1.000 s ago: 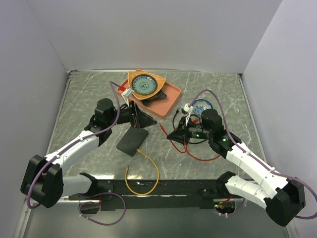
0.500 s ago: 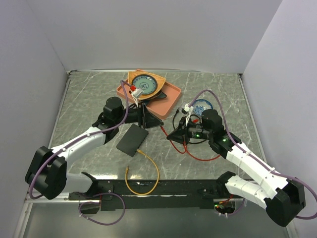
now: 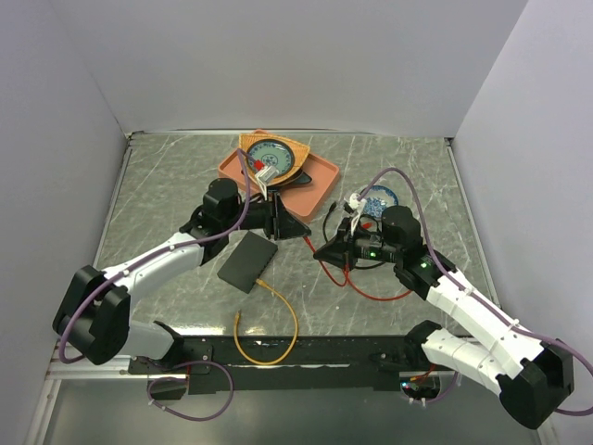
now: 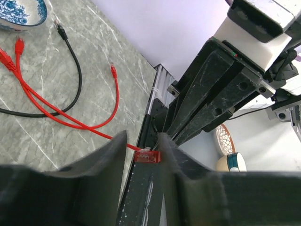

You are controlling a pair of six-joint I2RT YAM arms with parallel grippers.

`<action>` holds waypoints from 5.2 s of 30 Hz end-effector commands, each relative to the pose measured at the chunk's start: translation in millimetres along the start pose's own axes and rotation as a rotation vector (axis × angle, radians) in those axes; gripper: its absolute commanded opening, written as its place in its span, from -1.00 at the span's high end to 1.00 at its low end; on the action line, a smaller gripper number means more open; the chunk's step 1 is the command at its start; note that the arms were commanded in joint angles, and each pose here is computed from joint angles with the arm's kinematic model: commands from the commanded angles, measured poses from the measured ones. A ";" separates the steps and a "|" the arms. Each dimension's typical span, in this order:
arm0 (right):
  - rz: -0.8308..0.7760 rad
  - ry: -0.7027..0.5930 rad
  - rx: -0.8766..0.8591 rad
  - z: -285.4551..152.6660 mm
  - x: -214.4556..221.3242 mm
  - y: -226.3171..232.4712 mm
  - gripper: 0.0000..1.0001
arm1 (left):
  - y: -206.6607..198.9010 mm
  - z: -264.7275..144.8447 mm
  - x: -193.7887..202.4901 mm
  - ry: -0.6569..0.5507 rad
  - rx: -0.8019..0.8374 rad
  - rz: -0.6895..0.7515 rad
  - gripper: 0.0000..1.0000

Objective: Insert the plug into the switch port

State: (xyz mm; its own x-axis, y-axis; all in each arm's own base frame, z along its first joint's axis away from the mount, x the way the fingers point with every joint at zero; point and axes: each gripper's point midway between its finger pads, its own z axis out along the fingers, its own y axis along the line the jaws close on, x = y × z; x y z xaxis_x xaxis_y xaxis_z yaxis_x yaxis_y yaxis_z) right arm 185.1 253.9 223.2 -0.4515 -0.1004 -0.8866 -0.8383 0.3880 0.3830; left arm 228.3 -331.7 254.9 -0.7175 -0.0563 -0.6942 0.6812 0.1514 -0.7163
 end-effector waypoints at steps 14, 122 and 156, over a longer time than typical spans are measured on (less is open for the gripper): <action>-0.004 -0.112 0.069 -2.9 -28.1 -5.8 -0.21 | -19.1 -0.4 -23.0 -0.074 0.013 0.101 0.98; -0.075 0.448 0.356 96.8 104.2 -57.3 1.00 | 213.4 -168.5 2.3 -0.241 -0.926 -0.290 -0.93; -0.073 0.503 0.417 155.6 152.2 -62.7 1.00 | 237.0 -146.7 76.8 0.009 -0.798 -0.470 -0.25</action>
State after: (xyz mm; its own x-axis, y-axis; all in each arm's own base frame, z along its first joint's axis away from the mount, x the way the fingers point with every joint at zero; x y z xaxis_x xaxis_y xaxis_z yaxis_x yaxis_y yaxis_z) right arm 214.4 335.7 17.8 -0.5863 -0.5419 -0.6022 -0.7252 0.6824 0.0920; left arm 319.7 -153.1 43.9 -0.8874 -0.2992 -0.3506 0.0032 0.7567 -0.6538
